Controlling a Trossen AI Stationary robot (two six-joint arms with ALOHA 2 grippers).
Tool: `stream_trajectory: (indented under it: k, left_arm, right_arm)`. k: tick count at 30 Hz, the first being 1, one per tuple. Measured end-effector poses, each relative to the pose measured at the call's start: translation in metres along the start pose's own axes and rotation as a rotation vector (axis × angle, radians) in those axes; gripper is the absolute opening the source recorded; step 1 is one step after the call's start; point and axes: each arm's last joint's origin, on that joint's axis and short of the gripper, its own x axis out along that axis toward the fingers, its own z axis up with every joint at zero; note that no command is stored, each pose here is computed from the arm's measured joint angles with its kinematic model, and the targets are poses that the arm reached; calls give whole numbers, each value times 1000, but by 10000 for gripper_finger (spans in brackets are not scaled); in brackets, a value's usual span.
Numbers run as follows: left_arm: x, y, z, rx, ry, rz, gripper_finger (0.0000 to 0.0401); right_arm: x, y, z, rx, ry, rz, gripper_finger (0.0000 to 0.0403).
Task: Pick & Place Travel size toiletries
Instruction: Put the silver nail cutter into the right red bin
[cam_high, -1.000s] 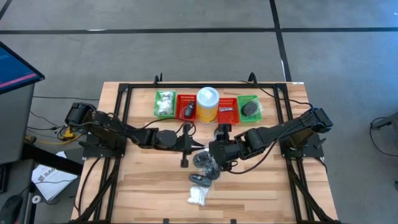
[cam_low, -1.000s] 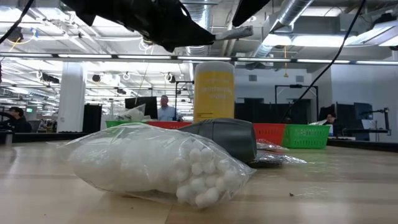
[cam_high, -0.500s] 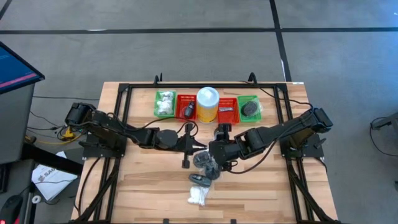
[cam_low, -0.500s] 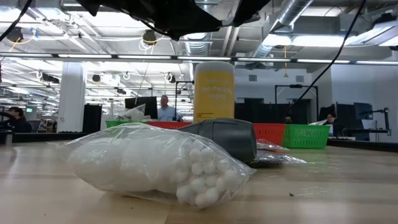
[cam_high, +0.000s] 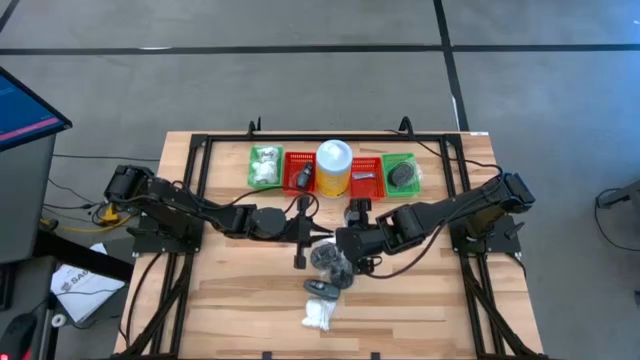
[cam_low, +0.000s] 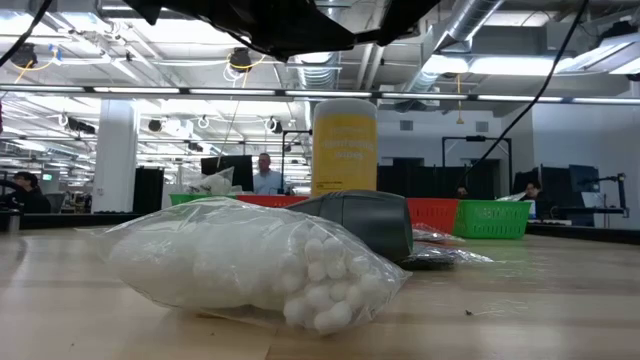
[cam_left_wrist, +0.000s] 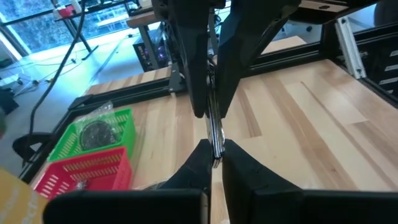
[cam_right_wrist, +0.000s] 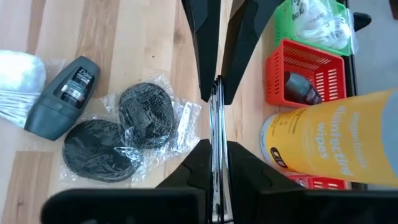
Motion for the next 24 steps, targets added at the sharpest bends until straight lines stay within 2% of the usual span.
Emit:
stream_trajectory:
  k: [12,17,24]
  left_arm:
    - [0,1,0,-8,3,22,43]
    - [-2,1,0,-7,16,71,60]
    - [-3,-6,2,-2,12,67,69]
  right_arm:
    - [2,-4,-1,26,12,-27,23]
    - [3,-8,-7,48,69,-54,23]
    - [9,-28,-18,131,182,-158,23]
